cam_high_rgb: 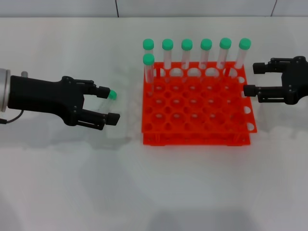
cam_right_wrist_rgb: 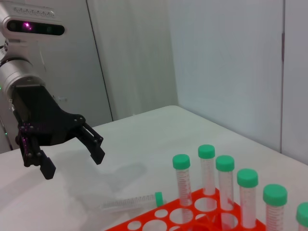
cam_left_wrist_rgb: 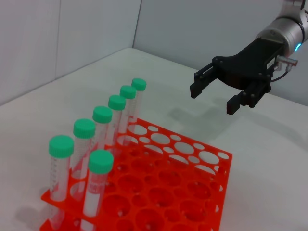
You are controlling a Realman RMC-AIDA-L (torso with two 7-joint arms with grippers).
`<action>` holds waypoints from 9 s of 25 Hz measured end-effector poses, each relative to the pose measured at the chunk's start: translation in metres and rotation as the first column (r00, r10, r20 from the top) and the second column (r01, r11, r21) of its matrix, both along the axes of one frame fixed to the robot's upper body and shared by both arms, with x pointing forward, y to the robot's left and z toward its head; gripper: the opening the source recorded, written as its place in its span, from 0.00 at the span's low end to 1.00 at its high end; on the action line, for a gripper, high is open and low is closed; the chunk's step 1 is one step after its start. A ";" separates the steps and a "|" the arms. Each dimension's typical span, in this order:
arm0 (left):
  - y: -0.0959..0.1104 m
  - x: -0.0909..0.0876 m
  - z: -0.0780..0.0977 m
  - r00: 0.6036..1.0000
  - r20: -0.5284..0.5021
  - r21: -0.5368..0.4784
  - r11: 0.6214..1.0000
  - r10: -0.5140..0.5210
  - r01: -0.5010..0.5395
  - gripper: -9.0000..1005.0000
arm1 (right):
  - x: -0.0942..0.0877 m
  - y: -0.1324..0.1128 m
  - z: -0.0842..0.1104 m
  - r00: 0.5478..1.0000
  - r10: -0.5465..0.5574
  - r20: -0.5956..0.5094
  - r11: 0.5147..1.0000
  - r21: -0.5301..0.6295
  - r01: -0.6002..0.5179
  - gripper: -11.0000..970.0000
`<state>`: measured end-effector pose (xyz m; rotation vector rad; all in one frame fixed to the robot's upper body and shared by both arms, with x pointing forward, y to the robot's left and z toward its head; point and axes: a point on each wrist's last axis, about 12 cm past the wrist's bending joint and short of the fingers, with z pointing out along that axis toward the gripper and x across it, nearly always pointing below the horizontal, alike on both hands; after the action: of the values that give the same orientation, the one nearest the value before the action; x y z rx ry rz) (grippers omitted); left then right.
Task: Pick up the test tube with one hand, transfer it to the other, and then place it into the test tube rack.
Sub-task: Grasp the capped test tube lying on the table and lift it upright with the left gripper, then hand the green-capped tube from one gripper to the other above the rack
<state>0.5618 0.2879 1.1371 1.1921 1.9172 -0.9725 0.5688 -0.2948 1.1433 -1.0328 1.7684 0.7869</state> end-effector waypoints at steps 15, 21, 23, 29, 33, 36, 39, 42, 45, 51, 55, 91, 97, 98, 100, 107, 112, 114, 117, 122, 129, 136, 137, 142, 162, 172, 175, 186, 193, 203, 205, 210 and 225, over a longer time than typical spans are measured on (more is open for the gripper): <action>0.003 0.001 0.001 1.000 -0.011 0.014 1.000 0.015 -0.015 0.86 | 0.001 0.002 -0.001 1.000 -0.009 0.003 1.000 0.004 0.009 0.73; 0.010 0.014 0.004 0.984 -0.126 0.131 0.985 0.125 -0.108 0.86 | 0.002 0.004 -0.002 1.000 -0.015 0.004 1.000 0.010 0.015 0.73; 0.012 0.017 0.005 0.974 -0.162 0.164 0.978 0.158 -0.131 0.86 | 0.001 0.006 -0.003 1.000 -0.015 0.003 1.000 0.014 0.015 0.73; 0.019 0.026 0.010 0.924 -0.258 0.224 0.948 0.282 -0.226 0.86 | 0.001 0.010 -0.004 1.000 -0.019 0.002 1.000 0.021 0.019 0.73; 0.021 0.028 0.012 0.894 -0.297 0.263 0.929 0.335 -0.260 0.86 | 0.002 0.011 -0.005 1.000 -0.021 0.003 0.999 0.025 0.021 0.73; 0.020 0.032 0.013 0.879 -0.309 0.311 0.912 0.363 -0.267 0.86 | 0.002 0.012 -0.005 1.000 -0.022 0.008 0.999 0.027 0.021 0.73; 0.016 0.036 0.012 0.872 -0.311 0.361 0.896 0.378 -0.259 0.86 | 0.002 0.014 -0.006 1.000 -0.020 0.012 0.999 0.030 0.019 0.73; 0.010 0.039 0.009 0.871 -0.314 0.410 0.882 0.377 -0.234 0.86 | 0.001 0.014 -0.006 1.000 -0.020 0.012 0.999 0.032 0.019 0.73; 0.006 0.042 0.004 0.870 -0.314 0.464 0.861 0.380 -0.209 0.86 | 0.001 0.015 -0.006 1.000 -0.019 0.012 0.999 0.034 0.019 0.73; -0.006 0.047 -0.007 0.874 -0.298 0.523 0.832 0.383 -0.186 0.86 | -0.001 0.017 -0.009 1.000 -0.019 0.007 0.999 0.038 0.019 0.73; -0.014 0.049 -0.013 0.882 -0.280 0.543 0.820 0.380 -0.181 0.86 | -0.001 0.017 -0.010 1.000 -0.019 0.005 0.999 0.039 0.019 0.73; -0.043 0.053 -0.023 0.900 -0.271 0.550 0.822 0.342 -0.147 0.70 | -0.007 0.015 -0.017 1.000 -0.020 -0.002 0.999 0.038 0.020 0.73; -0.042 0.052 -0.023 0.898 -0.271 0.552 0.820 0.347 -0.151 0.57 | -0.007 0.015 -0.017 1.000 -0.023 -0.001 0.999 0.037 0.023 0.73; -0.042 0.052 -0.023 0.898 -0.271 0.552 0.820 0.347 -0.151 0.54 | -0.007 0.015 -0.017 1.000 -0.023 -0.001 0.999 0.037 0.023 0.73; -0.042 0.052 -0.024 0.899 -0.270 0.552 0.820 0.346 -0.150 0.54 | -0.007 0.015 -0.017 1.000 -0.023 -0.001 0.999 0.037 0.023 0.73; -0.041 0.052 -0.024 0.899 -0.268 0.553 0.820 0.346 -0.151 0.51 | -0.008 0.014 -0.018 1.000 -0.028 -0.003 0.999 0.038 0.028 0.73; -0.040 0.053 -0.024 0.898 -0.263 0.554 0.817 0.353 -0.159 0.45 | -0.009 0.014 -0.019 1.000 -0.029 -0.006 0.999 0.040 0.030 0.73; -0.040 0.053 -0.025 0.898 -0.262 0.553 0.817 0.353 -0.160 0.42 | -0.009 0.014 -0.020 1.000 -0.030 -0.006 0.999 0.041 0.030 0.73; -0.041 0.052 -0.025 0.899 -0.262 0.554 0.818 0.350 -0.157 0.41 | -0.009 0.014 -0.020 1.000 -0.030 -0.008 0.999 0.042 0.030 0.73; -0.041 0.052 -0.026 0.899 -0.264 0.555 0.818 0.349 -0.154 0.40 | -0.010 0.014 -0.020 1.000 -0.030 -0.008 0.999 0.042 0.030 0.73; -0.042 0.052 -0.028 0.902 -0.260 0.567 0.811 0.345 -0.147 0.38 | -0.010 0.014 -0.020 1.000 -0.030 -0.008 0.999 0.041 0.030 0.73; -0.042 0.053 -0.028 0.902 -0.253 0.566 0.809 0.350 -0.156 0.36 | -0.009 0.014 -0.020 1.000 -0.030 -0.007 0.999 0.039 0.030 0.73; -0.042 0.053 -0.028 0.902 -0.251 0.567 0.809 0.352 -0.158 0.35 | -0.009 0.014 -0.020 1.000 -0.030 -0.007 0.999 0.039 0.031 0.73; -0.041 0.054 -0.029 0.900 -0.246 0.566 0.807 0.359 -0.167 0.27 | -0.009 0.014 -0.020 1.000 -0.031 -0.007 0.999 0.039 0.031 0.73; -0.037 0.057 -0.026 0.893 -0.230 0.565 0.800 0.386 -0.200 0.19 | -0.010 0.014 -0.021 0.999 -0.034 -0.007 0.998 0.043 0.034 0.73; -0.029 0.064 -0.011 0.895 -0.178 0.521 0.811 0.409 -0.267 0.19 | -0.010 0.013 -0.020 0.999 -0.034 -0.005 0.998 0.045 0.034 0.73; -0.022 0.064 -0.006 0.890 -0.160 0.481 0.821 0.427 -0.307 0.19 | -0.010 0.011 -0.020 0.999 -0.044 -0.003 0.998 0.048 0.044 0.73; 0.008 0.056 0.032 0.887 -0.016 0.120 0.882 0.461 -0.456 0.19 | -0.011 0.008 -0.021 0.998 -0.064 0.006 0.996 0.058 0.064 0.73; 0.007 0.059 0.046 0.898 0.110 -0.116 0.903 0.426 -0.414 0.19 | -0.008 0.011 -0.017 0.997 -0.061 0.049 0.996 0.070 0.058 0.73; -0.026 0.067 0.034 0.909 0.232 -0.316 0.911 0.346 -0.266 0.19 | -0.004 0.002 -0.008 0.979 -0.115 0.168 0.989 0.110 0.097 0.73; -0.034 0.068 0.030 0.912 0.244 -0.324 0.914 0.329 -0.243 0.19 | -0.003 0.002 -0.007 0.976 -0.121 0.179 0.989 0.112 0.102 0.73; -0.052 0.066 0.022 0.924 0.254 -0.321 0.926 0.287 -0.199 0.19 | 0.000 0.003 -0.005 0.974 -0.122 0.193 0.989 0.110 0.102 0.73; -0.079 0.044 -0.003 0.968 0.228 -0.252 0.966 0.108 -0.049 0.19 | -0.003 -0.007 0.009 0.969 -0.115 0.218 0.983 0.164 0.079 0.73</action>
<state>0.6063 0.2092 1.1341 1.0303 1.5916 -0.9445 0.5656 -0.3014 1.1523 -0.8883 1.5267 0.7037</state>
